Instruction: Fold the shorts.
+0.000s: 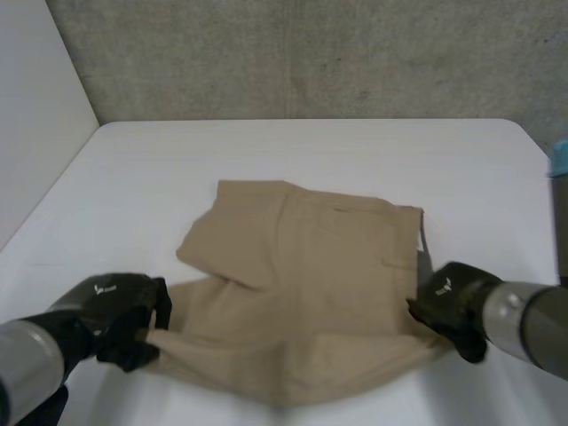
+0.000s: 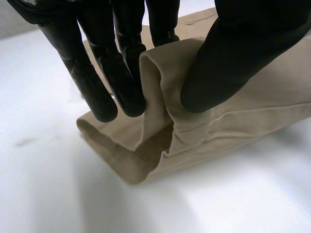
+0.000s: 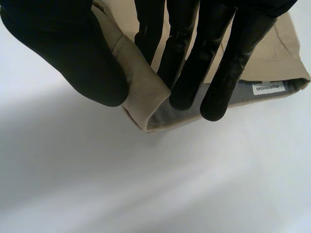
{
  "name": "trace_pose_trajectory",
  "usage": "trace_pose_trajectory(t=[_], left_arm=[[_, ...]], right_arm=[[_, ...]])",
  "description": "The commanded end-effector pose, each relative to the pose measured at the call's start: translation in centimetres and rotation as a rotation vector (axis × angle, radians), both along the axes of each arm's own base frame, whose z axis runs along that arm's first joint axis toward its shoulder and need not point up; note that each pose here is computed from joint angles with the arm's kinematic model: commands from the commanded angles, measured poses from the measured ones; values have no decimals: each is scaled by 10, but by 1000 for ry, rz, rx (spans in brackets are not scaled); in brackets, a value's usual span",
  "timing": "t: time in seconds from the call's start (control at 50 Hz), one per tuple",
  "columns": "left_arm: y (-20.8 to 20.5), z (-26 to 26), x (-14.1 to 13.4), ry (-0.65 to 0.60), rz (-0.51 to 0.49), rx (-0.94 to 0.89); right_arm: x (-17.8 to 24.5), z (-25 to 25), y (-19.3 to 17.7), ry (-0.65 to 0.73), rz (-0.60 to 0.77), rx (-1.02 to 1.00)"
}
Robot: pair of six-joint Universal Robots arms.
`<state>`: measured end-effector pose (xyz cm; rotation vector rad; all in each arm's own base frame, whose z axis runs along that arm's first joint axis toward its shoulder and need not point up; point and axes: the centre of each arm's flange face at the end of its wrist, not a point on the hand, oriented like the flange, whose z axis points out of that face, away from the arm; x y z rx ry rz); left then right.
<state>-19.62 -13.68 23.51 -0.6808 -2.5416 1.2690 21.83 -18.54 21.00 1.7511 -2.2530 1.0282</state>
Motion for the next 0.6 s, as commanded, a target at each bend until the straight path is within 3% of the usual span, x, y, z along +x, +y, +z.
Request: trace_pose_trajectory(t=[0.02, 0.12, 0.24, 0.38, 0.52, 0.6], left_arm=[[-26, 13, 8, 40, 24, -87], [-78, 2, 2, 35, 25, -200], [-140, -13, -51, 81, -64, -295], [-213, -39, -88, 23, 56, -397], [-256, -66, -118, 69, 65, -541], [-266, -82, -133, 26, 23, -656]], right_arm=[[-8, 12, -9, -53, 9, -28], [2, 11, -40, -166, -60, -48], [22, 0, -99, -260, -171, -160], [39, -20, -147, -245, -247, -318], [49, -41, -184, -269, -293, -497], [57, -52, -195, -299, -294, -578]])
